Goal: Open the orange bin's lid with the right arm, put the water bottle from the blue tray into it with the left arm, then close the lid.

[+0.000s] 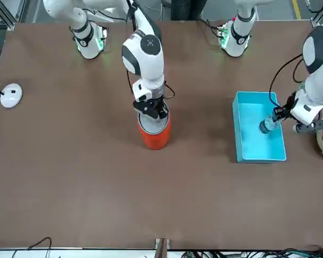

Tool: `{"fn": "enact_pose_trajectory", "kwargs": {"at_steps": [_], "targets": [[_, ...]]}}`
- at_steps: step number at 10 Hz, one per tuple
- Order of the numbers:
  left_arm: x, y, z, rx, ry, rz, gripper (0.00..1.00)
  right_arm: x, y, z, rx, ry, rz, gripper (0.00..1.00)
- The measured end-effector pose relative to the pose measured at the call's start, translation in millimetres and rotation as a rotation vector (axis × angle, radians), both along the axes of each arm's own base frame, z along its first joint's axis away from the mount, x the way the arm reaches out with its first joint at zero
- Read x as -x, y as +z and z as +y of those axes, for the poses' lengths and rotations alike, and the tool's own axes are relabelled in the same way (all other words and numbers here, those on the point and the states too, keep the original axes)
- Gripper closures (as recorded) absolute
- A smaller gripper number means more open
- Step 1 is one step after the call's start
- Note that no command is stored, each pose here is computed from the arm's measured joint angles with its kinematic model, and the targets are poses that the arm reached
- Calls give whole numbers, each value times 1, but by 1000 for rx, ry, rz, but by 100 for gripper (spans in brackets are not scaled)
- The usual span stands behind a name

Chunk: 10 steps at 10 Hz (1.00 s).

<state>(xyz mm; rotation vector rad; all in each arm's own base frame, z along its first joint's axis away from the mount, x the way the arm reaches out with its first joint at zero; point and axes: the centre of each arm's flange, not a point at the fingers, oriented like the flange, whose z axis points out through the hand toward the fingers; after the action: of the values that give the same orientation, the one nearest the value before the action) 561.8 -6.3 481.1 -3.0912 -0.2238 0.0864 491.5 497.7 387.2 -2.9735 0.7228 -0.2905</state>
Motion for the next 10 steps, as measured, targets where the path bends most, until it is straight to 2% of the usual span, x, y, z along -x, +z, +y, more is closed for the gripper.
{"fn": "enact_pose_trajectory", "kwargs": {"at_steps": [3,5,7,10], "targets": [[1,48,-52,13,61,6,62,-1,4,-1,5,-4,3,97],[4,80,-87,71,127,-2,62,-7,23,-6,13,-22,4,98],[11,92,-129,110,179,-5,62,-17,63,-24,33,-54,9,99],[34,96,-207,169,240,34,62,-40,139,-85,19,-54,69,99]]}}
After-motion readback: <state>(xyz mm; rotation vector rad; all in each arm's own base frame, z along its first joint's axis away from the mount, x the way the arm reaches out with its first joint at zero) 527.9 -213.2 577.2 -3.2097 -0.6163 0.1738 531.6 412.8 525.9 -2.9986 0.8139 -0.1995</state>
